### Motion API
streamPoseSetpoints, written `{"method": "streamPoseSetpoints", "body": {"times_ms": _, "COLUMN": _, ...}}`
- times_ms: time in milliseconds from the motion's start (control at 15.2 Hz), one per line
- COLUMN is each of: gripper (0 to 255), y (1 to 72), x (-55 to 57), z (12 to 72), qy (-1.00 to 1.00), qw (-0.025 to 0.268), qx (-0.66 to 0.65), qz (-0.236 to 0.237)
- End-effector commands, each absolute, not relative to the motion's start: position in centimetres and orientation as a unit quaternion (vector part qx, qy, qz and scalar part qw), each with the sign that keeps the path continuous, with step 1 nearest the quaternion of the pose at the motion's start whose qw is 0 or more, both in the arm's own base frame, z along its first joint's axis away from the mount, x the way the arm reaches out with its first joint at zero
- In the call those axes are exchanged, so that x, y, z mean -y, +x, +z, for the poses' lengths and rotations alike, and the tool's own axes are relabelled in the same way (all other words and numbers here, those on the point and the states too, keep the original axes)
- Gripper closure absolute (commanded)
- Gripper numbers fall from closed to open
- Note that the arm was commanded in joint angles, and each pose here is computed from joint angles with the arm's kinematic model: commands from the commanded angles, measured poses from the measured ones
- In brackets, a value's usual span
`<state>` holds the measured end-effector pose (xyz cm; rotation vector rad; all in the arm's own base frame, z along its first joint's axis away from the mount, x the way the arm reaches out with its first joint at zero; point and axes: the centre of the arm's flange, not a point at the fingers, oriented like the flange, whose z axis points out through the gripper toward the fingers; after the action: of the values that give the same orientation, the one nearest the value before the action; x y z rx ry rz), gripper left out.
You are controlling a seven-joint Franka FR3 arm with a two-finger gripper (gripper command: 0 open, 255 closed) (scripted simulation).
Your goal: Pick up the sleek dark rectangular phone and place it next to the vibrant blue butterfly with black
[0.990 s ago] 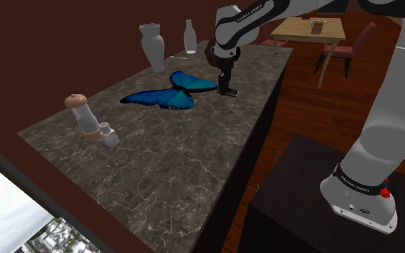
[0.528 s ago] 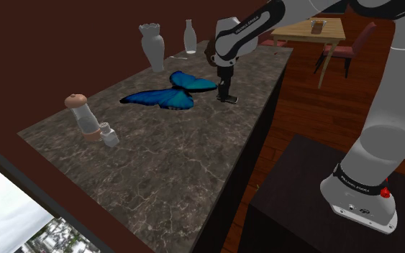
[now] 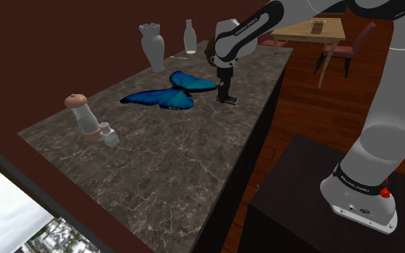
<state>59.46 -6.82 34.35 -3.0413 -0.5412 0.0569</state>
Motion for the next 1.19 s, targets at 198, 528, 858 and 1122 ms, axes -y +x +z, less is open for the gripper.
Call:
{"method": "streamPoseSetpoints", "body": {"times_ms": 198, "gripper": 0, "y": 59.5, "x": 6.8, "z": 34.4, "qy": -0.984, "qw": 0.026, "qx": 0.175, "qz": 0.018}}
{"method": "streamPoseSetpoints", "body": {"times_ms": 528, "gripper": 0, "y": 59.6, "x": 7.0, "z": 38.3, "qy": -0.984, "qw": 0.026, "qx": 0.175, "qz": 0.018}}
{"method": "streamPoseSetpoints", "body": {"times_ms": 858, "gripper": 0, "y": 59.7, "x": 7.0, "z": 39.4, "qy": -0.984, "qw": 0.026, "qx": 0.175, "qz": 0.018}}
{"method": "streamPoseSetpoints", "body": {"times_ms": 1122, "gripper": 0, "y": 59.7, "x": 7.0, "z": 39.4, "qy": -0.984, "qw": 0.026, "qx": 0.175, "qz": 0.018}}
